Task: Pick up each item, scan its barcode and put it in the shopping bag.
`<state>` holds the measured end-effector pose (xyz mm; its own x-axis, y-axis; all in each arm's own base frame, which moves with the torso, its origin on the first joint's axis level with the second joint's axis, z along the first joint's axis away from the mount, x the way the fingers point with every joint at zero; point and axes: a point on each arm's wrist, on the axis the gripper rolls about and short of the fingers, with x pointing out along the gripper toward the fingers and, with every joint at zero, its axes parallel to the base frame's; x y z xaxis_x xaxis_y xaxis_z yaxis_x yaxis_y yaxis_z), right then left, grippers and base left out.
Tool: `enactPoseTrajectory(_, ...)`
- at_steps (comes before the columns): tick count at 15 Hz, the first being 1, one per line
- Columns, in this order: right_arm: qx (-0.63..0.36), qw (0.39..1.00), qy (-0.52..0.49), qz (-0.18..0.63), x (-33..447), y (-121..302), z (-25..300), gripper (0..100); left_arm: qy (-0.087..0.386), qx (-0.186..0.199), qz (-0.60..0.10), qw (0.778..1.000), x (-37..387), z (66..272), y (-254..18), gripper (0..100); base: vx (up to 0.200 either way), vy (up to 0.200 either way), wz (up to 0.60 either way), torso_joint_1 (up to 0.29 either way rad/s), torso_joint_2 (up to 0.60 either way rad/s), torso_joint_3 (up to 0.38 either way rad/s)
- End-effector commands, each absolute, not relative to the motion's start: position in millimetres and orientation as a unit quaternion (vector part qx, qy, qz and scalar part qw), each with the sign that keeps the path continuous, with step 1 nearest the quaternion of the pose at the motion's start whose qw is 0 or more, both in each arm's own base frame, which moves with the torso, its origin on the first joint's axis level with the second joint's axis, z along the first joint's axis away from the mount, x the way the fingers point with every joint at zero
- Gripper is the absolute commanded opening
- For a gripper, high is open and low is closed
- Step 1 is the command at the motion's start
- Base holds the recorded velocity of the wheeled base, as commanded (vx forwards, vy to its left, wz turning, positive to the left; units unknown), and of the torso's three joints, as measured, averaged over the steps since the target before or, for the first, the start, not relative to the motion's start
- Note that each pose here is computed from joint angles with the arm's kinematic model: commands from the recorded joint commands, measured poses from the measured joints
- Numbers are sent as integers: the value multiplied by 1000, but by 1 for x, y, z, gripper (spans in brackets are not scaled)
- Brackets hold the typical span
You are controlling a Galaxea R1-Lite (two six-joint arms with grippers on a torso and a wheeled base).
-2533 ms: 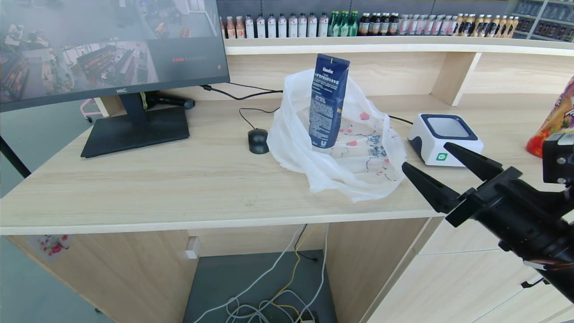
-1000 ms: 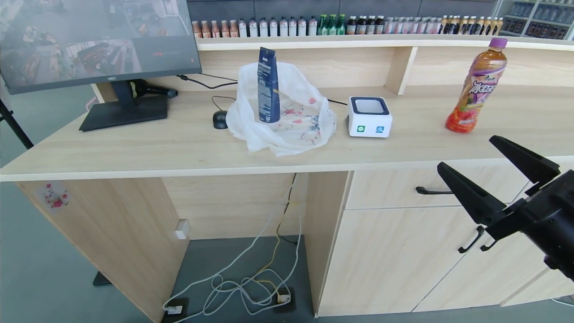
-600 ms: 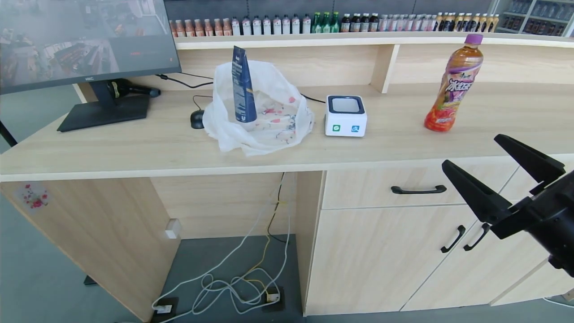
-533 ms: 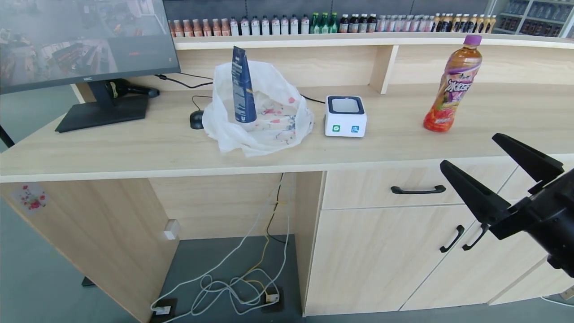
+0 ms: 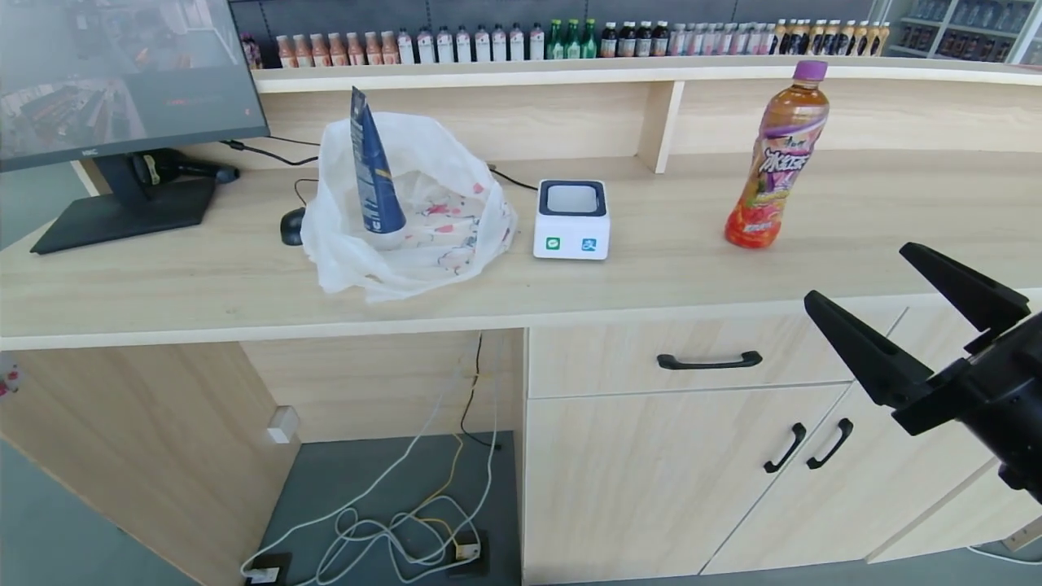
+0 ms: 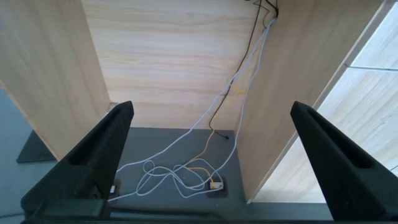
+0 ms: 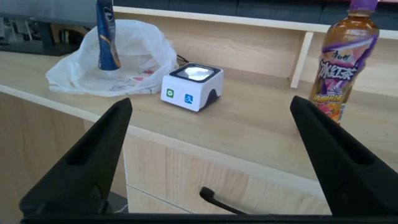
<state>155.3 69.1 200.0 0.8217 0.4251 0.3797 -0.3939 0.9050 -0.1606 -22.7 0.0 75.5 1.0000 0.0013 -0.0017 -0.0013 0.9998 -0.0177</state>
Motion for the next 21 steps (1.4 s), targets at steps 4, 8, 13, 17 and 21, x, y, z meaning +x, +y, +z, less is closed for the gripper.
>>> enactPoseTrajectory(4, -36, 953, -212, 215, 149, 66, 200, 100, 0, -9, 1, 1000, -23, 76, 0, 100, 0, -200, 0, 1, 0, 1)
enactPoseTrajectory(8, -36, 952, -213, 215, 152, 68, 202, 100, 1, -9, 2, 1000, -23, 76, 0, 100, 0, -200, 0, 2, 2, -1)
enactPoseTrajectory(13, -39, 955, -204, 214, 156, 70, 198, 100, 1, -8, 1, 1000, -23, 76, 0, 100, 0, -200, 0, 0, 2, 1)
enactPoseTrajectory(17, -39, 957, -197, 207, 171, 74, 198, 100, 1, -8, 2, 1000, -23, 76, 0, 100, 0, -50, 0, 2, 1, 1)
enactPoseTrajectory(21, -33, 964, -196, 178, 216, 92, 206, 100, 1, -8, 2, 1000, -23, 76, 0, 100, 0, 0, 0, 0, 0, 0)
